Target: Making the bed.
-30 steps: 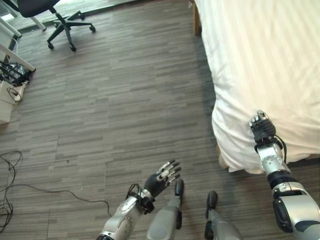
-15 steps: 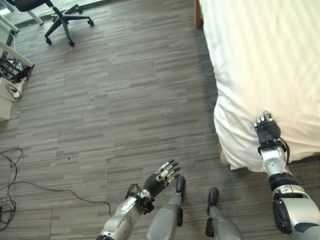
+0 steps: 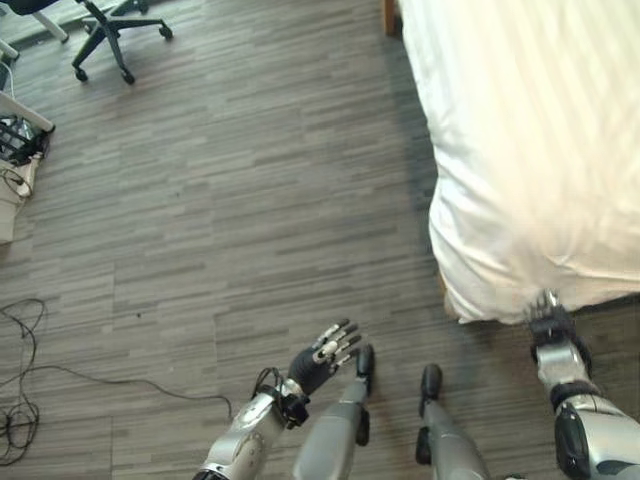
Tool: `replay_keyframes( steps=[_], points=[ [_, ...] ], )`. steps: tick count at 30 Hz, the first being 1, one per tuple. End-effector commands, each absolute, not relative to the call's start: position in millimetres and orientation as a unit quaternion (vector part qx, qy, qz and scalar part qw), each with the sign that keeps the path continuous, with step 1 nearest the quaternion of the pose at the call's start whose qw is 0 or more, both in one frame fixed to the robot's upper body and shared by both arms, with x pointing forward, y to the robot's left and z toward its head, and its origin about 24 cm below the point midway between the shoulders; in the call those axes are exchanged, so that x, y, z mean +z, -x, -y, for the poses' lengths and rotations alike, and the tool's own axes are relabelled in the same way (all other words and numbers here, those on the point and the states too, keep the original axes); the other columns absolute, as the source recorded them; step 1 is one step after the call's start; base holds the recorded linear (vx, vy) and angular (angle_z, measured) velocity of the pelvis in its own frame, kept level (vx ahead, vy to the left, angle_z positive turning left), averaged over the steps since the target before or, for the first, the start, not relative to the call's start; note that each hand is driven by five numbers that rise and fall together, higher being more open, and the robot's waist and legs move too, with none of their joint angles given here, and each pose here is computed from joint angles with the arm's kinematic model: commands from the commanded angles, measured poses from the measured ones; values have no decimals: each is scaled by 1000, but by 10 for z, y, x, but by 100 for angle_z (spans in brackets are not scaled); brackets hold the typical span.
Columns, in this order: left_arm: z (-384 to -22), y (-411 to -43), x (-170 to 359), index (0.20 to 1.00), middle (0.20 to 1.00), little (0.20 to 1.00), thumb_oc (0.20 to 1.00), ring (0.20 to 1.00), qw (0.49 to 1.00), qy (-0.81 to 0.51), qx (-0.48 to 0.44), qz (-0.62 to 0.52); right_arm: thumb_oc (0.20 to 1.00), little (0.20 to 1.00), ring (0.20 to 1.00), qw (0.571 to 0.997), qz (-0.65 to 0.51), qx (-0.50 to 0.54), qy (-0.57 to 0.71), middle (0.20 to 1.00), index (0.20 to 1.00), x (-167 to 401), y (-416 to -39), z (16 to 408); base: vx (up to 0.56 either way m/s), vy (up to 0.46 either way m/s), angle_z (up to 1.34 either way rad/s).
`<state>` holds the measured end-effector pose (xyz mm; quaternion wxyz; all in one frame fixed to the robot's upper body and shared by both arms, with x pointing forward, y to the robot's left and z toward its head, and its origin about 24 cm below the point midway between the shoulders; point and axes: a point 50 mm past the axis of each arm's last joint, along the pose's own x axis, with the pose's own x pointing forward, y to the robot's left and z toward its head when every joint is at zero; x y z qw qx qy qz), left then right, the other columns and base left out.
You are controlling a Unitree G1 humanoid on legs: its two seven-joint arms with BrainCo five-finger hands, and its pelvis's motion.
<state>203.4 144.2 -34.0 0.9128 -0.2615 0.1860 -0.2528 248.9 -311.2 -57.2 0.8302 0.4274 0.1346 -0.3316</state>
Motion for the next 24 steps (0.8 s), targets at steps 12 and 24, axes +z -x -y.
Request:
replay_keyframes(
  steps=[12,24],
  points=[
    [-1473,-2198,-90,1000,1000,1000,1000,1000,925,252,-259,-114,200,200,200,803,-32,-469,-367,200,200,-205,-1867,4127,1,1,-5],
    [-1631,-2185,-65,1000,1000,1000,1000,1000,935,244,-234,-108,200,200,200,891,222,-265,-294,200,200,850,-2377,3713,-11,0,-7]
  ],
)
